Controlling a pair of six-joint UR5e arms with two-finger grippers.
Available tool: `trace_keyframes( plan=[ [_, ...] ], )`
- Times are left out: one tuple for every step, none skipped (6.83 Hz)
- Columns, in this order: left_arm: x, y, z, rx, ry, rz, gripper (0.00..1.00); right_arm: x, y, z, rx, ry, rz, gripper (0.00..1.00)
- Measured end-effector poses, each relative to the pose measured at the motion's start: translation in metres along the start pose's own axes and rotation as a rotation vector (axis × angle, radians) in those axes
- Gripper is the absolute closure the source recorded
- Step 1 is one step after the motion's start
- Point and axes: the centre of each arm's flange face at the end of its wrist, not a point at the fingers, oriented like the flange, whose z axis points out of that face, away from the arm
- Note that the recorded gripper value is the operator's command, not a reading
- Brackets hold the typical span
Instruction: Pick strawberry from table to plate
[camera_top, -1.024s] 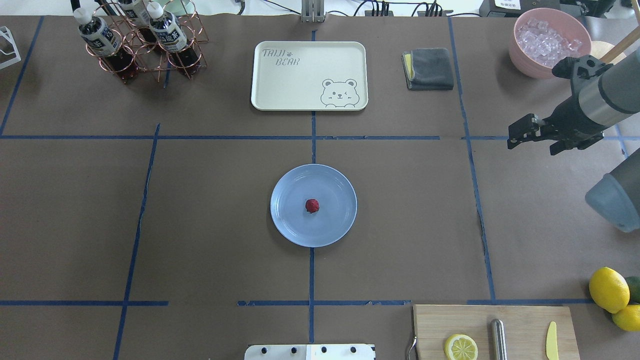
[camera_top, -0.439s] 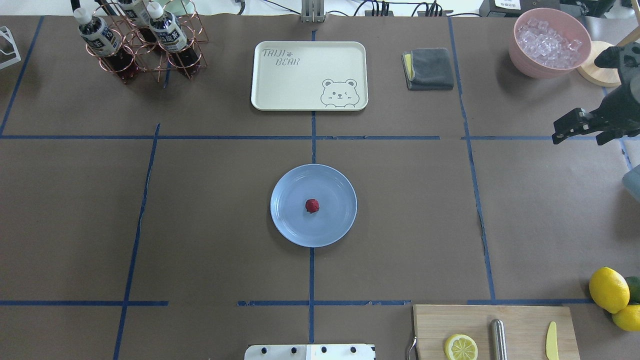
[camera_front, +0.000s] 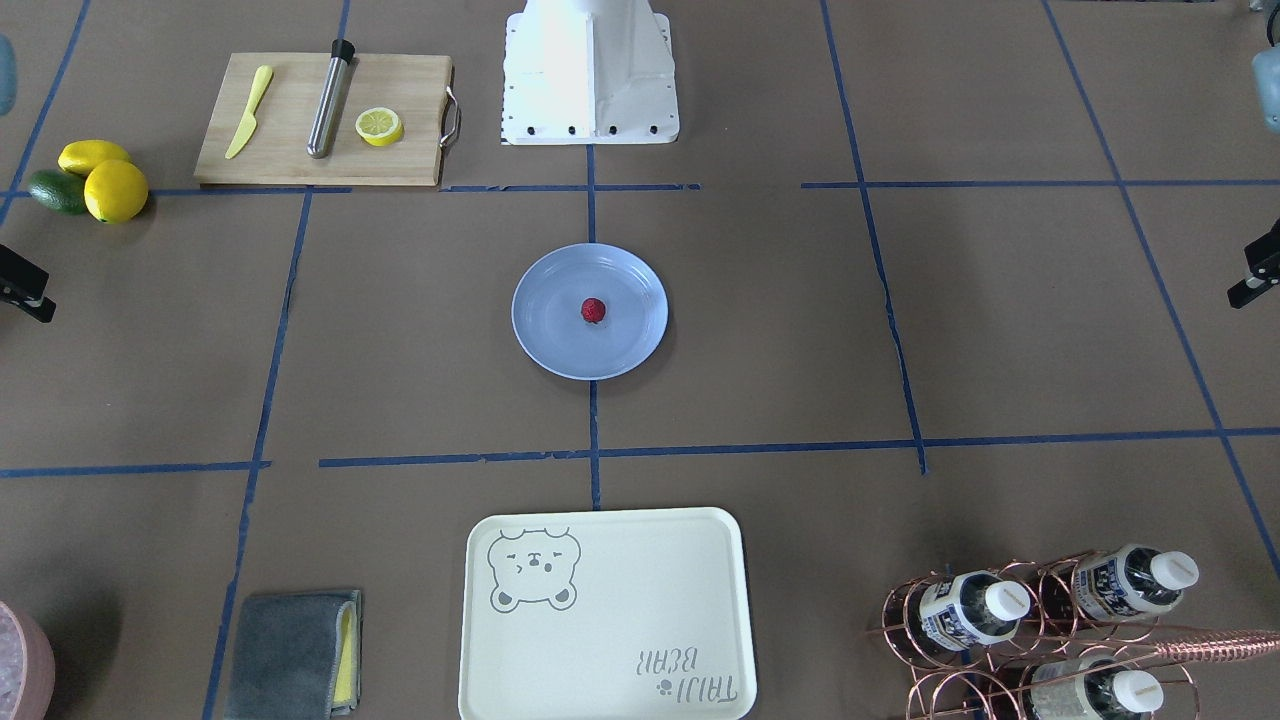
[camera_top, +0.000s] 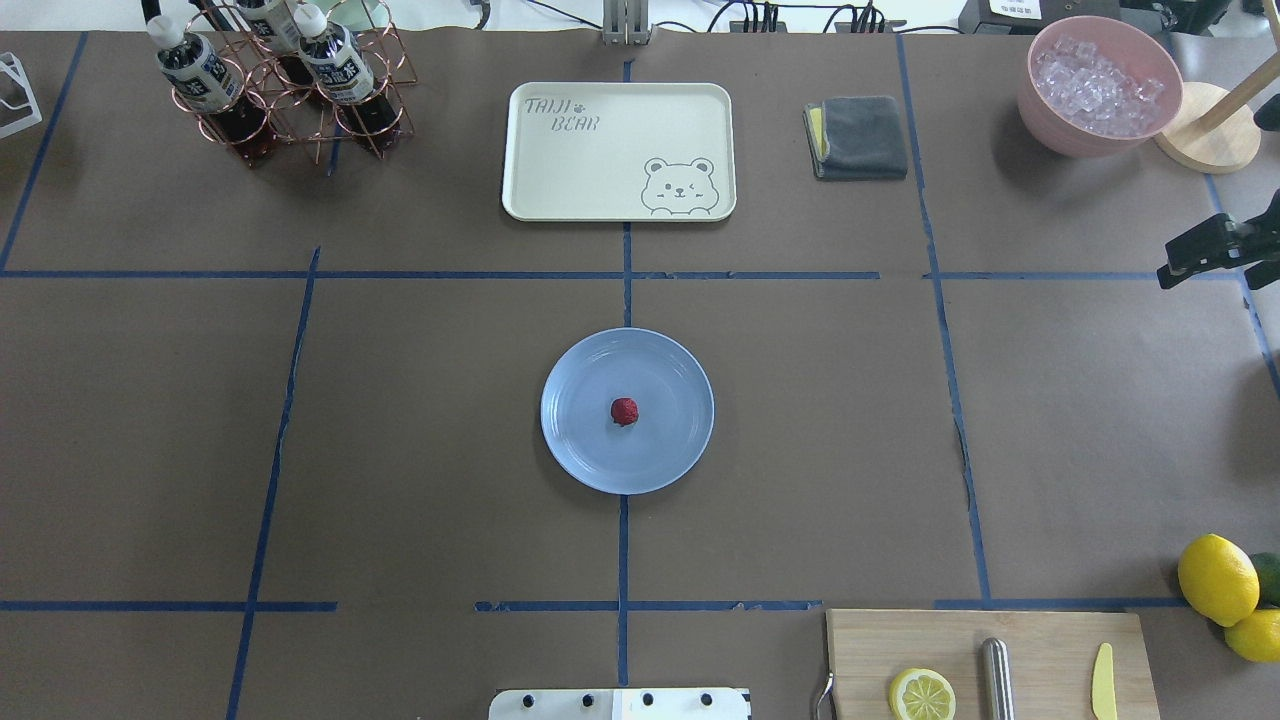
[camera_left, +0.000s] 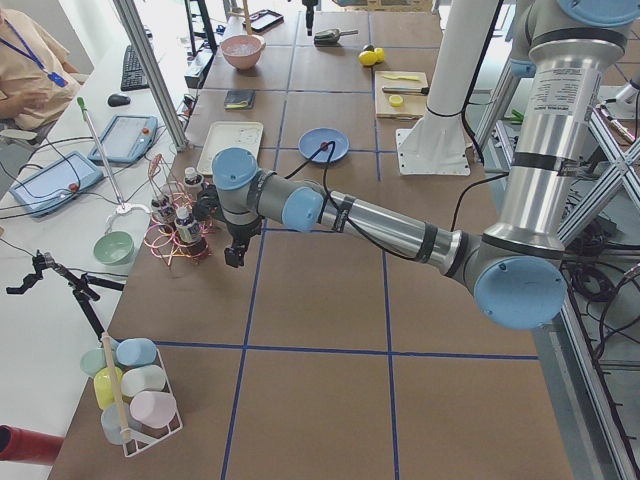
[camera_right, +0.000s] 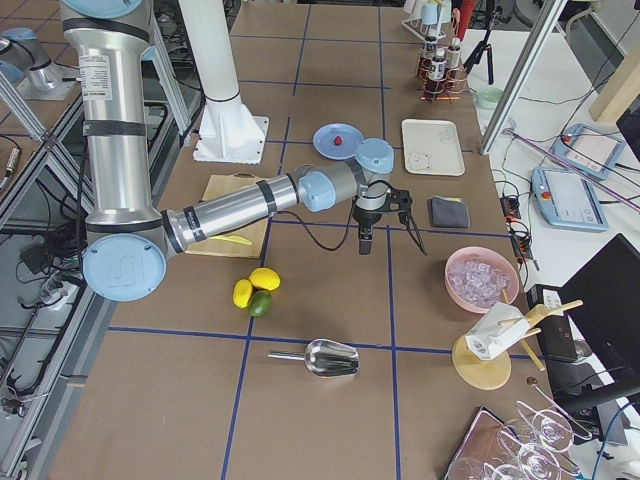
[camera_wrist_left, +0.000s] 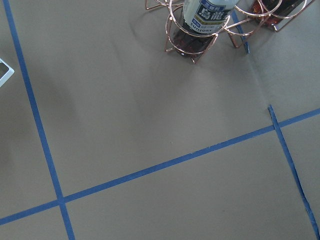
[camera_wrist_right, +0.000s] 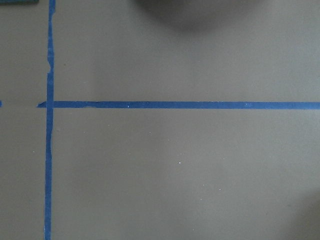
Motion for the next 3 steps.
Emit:
trace_keyframes(
  plan=[
    [-0.0021, -0.0001, 0.0019, 0.001, 0.001, 0.003, 0.0, 0.0044, 0.001, -0.0019, -0.005, -0.014, -0.001, 0.0],
    [-0.0052, -0.0002, 0.0051, 0.005, 0.002, 0.009, 0.0, 0.0058, 0.0017, -0.0029, -0.01, -0.026, 0.0, 0.0],
    [-0.0098, 0.0003, 0.0094, 0.013, 0.002, 0.018, 0.0, 0.0059, 0.0019, -0.0032, -0.013, -0.033, 0.0, 0.0]
  ],
)
